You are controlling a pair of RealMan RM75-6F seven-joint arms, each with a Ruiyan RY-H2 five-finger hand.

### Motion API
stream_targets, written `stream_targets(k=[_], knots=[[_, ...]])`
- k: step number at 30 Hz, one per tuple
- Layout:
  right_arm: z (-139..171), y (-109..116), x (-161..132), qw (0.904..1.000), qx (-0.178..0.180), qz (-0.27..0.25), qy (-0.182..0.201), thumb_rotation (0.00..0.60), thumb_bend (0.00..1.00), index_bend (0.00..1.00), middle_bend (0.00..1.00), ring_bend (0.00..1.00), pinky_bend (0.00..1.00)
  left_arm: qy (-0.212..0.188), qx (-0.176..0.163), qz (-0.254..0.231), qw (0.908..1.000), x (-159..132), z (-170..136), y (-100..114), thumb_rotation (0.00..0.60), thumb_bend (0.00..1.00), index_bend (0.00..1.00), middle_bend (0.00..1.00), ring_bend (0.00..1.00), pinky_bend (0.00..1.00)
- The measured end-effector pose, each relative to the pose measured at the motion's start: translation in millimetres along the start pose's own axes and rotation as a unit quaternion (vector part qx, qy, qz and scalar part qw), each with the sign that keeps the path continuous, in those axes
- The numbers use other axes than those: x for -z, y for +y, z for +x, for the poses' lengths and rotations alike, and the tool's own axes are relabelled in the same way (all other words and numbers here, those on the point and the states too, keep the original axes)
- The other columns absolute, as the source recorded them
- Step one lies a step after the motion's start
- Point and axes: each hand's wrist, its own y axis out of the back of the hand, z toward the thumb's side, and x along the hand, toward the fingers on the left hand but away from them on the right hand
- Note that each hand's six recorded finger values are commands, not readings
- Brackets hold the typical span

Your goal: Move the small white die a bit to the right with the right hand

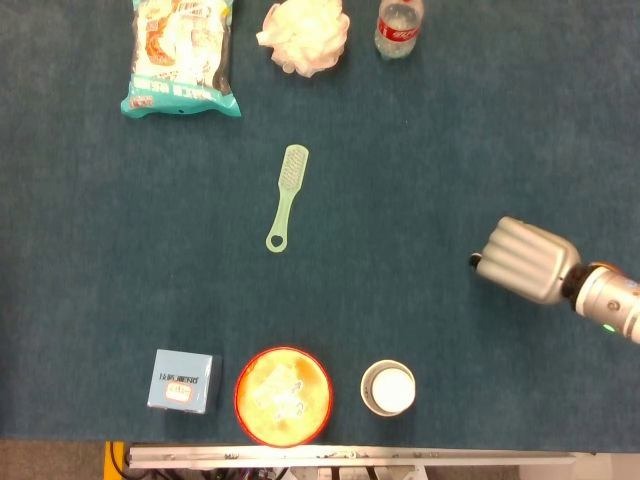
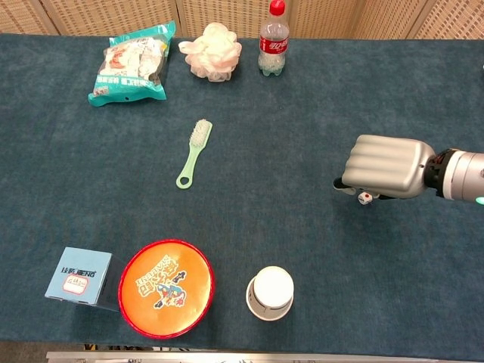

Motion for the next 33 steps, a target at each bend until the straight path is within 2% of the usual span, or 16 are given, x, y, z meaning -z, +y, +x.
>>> stream_targets(k=[6,15,33], knots=[[-0.3,-13.5,2.4,0.9998,0.017,-0.011,0.008,0.6,1.0,0.46,0.98,0.97,0.99,0.001,0.001,0.003,1.0,0.0,0.6,-1.3,0.6,0.15,0.46,0.42,0.25,0.39],[2.3,-13.4,0.0,0.9993,0.029,-0.019,0.015,0.6,1.0,0.46,0.98,0.97,0.99,-0.002,0.002,0.004,1.0,-0.9,1.0,-1.8,0.6,0.15,0.46,0.42,0.25,0.39],[2.2,-23.0,4.0,0.9998,0.005,-0.02,0.004,0.6,1.0,0.46,0.98,0.97,0.99,-0.004,0.004,0.001,1.0,-0.3,1.1,-1.7,0.6,0.15,0.46,0.42,0.25,0.39]])
